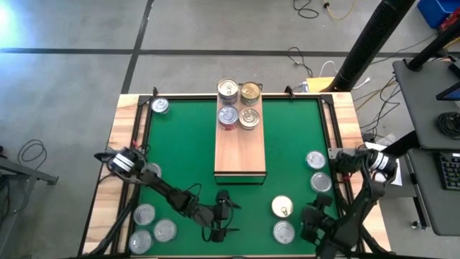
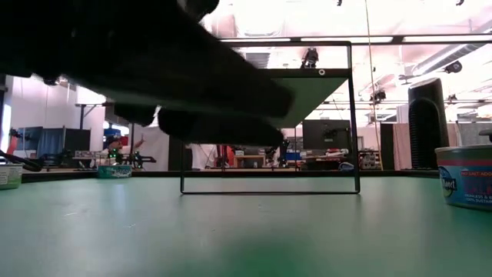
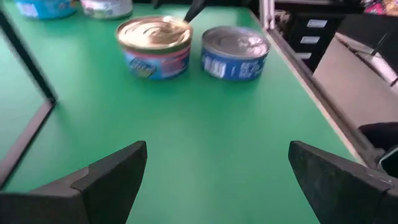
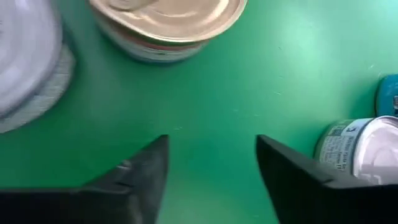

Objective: Stack canned seafood by type on shelf
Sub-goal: Stack the blue pink tuna can on top of the other blue pink tuna can on the shelf

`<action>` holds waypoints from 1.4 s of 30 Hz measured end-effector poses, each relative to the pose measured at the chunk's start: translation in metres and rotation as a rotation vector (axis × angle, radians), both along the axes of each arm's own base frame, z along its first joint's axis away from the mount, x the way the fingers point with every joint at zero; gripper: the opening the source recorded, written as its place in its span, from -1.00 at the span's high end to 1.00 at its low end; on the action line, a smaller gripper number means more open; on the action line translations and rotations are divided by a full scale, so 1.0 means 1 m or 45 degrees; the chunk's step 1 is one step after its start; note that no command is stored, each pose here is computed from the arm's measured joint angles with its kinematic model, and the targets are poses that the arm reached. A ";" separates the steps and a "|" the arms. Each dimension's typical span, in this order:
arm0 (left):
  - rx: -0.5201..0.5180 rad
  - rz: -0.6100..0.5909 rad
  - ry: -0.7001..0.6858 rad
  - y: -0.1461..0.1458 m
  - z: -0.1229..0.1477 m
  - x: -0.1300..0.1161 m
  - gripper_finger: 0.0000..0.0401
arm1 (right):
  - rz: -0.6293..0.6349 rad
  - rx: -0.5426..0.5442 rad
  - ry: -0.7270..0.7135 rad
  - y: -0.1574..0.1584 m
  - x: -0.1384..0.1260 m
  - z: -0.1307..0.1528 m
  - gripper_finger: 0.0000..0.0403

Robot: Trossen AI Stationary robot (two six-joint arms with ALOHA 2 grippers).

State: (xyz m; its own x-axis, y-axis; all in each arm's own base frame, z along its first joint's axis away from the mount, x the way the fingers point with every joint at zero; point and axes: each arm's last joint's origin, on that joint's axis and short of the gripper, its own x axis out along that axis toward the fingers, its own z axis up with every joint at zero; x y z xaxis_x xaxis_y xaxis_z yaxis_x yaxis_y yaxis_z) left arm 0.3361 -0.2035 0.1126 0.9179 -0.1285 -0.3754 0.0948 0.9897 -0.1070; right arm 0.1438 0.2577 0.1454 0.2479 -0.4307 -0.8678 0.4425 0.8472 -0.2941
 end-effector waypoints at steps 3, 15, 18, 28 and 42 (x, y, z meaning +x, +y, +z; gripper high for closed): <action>0.007 -0.006 -0.021 -0.004 0.001 0.008 -0.88 | -0.005 0.036 -0.037 -0.014 -0.005 -0.004 -0.50; -0.060 -0.018 -0.004 -0.006 -0.020 0.055 -0.88 | 0.297 0.267 -0.518 -0.055 0.011 -0.031 -0.91; -0.088 -0.040 0.001 -0.005 -0.026 0.069 -0.88 | 0.382 0.255 -0.575 -0.061 0.022 -0.038 -0.91; -0.084 -0.048 0.031 -0.006 -0.048 0.104 -0.88 | 0.604 0.160 -0.734 -0.061 0.049 -0.056 -0.91; -0.030 -0.083 0.022 -0.002 -0.047 0.108 -0.88 | 0.561 0.114 -0.809 -0.064 0.058 -0.059 -0.91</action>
